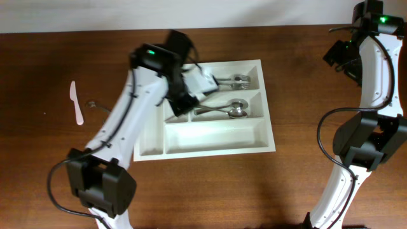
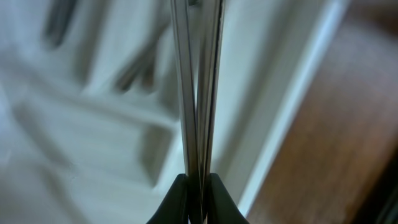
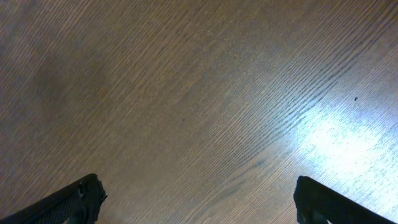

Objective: Pack container
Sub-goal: 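Carry the tongs right and lower them into the tray's bottom compartment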

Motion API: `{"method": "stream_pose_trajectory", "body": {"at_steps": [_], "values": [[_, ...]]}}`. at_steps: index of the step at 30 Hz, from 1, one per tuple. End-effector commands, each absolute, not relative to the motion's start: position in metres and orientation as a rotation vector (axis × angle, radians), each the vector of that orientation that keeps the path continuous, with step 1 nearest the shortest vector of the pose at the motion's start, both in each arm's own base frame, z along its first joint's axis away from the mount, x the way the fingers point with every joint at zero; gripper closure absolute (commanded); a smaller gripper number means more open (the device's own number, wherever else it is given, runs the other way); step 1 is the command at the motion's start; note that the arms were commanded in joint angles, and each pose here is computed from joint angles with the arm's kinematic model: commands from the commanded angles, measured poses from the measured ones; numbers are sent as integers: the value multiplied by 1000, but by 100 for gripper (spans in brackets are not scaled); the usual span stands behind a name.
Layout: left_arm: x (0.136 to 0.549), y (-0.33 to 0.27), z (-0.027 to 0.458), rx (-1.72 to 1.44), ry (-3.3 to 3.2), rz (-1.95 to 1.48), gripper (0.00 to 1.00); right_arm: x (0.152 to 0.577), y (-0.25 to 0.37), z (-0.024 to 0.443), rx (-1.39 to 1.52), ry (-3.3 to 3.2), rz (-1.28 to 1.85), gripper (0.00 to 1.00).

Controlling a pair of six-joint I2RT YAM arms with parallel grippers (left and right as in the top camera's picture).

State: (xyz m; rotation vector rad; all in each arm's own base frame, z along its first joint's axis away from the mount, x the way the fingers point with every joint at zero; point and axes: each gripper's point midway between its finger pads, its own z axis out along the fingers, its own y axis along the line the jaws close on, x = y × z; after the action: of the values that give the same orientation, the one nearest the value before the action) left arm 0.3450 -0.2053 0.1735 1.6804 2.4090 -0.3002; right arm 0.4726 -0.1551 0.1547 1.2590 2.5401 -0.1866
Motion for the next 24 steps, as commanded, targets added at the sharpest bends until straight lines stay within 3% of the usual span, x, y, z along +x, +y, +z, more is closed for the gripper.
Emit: {"method": "stream_pose_trajectory", "body": {"at_steps": [1,7,15,24], "values": [[326,-231,181,1915,2198,-309,98,472,-153,166,1246,2522,-181,1],[301,-246,163,2055,2147,-335,98,472,-153,166,1246,2521,-181,1],[276,-225,94,2128,2271,-372,98,472,-153,166,1246,2522,-181,1],[279,-226,69,2114,2249,-353,98,472,-153,166,1246,2522,-181,1]]}}
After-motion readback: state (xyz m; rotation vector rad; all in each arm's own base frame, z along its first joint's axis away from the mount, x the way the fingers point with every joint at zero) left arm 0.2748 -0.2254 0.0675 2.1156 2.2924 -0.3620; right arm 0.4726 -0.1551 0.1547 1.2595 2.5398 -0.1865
